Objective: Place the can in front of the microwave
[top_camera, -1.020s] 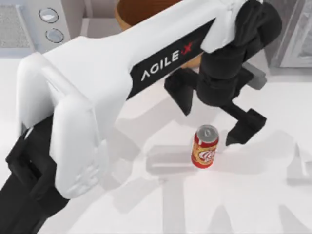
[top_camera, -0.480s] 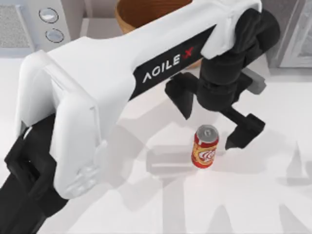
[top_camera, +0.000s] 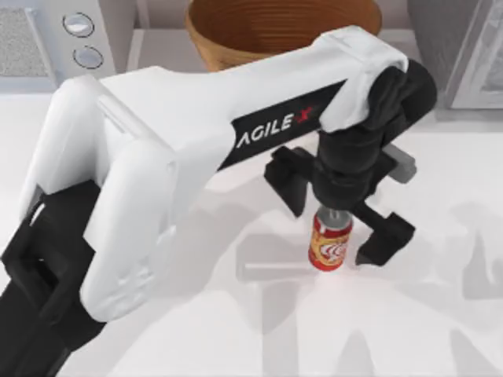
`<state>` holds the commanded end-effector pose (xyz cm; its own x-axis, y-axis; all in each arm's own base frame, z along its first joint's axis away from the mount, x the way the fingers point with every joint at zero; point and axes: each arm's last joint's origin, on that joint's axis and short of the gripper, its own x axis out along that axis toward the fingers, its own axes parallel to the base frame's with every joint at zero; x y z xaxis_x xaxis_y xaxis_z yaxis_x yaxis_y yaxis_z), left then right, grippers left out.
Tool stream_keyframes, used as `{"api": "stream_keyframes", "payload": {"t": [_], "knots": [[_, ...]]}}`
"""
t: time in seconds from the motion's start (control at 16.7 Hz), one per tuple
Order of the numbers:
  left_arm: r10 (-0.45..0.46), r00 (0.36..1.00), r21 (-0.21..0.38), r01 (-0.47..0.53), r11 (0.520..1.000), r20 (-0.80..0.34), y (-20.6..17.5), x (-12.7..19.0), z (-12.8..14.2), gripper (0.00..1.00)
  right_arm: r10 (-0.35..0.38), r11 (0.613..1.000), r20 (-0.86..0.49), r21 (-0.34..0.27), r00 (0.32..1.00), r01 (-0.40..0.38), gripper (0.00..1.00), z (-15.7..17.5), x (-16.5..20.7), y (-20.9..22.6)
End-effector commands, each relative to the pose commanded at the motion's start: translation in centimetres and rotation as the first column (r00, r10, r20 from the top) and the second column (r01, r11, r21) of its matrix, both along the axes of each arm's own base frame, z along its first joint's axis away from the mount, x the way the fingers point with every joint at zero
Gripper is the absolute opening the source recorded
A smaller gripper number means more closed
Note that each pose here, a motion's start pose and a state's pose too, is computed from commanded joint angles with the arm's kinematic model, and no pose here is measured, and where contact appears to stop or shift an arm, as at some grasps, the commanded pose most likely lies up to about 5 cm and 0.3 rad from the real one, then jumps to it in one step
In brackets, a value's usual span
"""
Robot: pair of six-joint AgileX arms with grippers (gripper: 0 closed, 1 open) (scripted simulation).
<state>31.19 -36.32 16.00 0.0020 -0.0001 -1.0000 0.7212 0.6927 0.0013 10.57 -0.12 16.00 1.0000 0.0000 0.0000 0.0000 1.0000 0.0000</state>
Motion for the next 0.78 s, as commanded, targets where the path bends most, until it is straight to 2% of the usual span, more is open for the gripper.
{"api": "stream_keyframes", "payload": {"t": [0.24,0.78], "knots": [[0.000,1.000,0.000,0.000,1.000,0.000,0.00,0.00,-0.02,1.00,0.000,1.000,0.000,0.000,1.000,0.000,1.00,0.00,0.00,0.00],[0.000,1.000,0.000,0.000,1.000,0.000,0.00,0.00,-0.02,0.32,0.000,1.000,0.000,0.000,1.000,0.000,1.00,0.00,0.00,0.00]]}}
